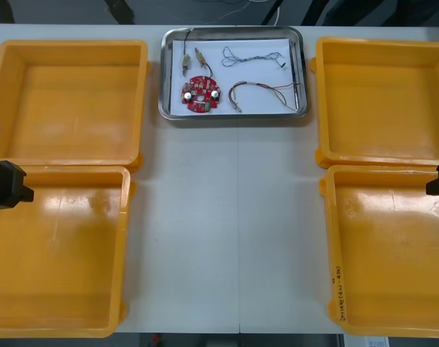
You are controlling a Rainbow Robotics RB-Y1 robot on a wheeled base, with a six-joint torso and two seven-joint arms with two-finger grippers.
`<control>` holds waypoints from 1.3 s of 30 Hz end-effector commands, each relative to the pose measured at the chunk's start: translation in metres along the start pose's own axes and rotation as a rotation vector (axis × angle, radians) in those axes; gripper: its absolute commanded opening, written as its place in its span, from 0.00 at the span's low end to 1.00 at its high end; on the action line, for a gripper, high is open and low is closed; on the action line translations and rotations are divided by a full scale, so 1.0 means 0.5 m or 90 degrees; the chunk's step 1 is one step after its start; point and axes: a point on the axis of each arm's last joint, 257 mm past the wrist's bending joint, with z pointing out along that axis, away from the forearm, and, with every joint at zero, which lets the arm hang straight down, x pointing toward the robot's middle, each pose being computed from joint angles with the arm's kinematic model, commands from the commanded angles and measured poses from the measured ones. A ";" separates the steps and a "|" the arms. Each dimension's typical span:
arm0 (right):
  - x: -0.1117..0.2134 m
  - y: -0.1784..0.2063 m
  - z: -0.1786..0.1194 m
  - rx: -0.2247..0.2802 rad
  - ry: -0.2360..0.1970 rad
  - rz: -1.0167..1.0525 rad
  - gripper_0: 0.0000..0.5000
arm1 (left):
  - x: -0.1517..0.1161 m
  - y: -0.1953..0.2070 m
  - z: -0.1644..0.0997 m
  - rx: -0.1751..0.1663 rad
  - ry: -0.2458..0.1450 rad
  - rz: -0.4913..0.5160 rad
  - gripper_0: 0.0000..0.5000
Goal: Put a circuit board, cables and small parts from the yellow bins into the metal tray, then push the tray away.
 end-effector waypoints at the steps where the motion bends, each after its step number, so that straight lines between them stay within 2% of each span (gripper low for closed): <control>1: 0.010 -0.016 -0.005 0.018 0.010 -0.039 1.00 | -0.018 0.025 -0.027 -0.025 -0.026 0.056 1.00; 39: 0.010 -0.016 -0.005 0.018 0.010 -0.039 1.00 | -0.018 0.025 -0.027 -0.025 -0.026 0.056 1.00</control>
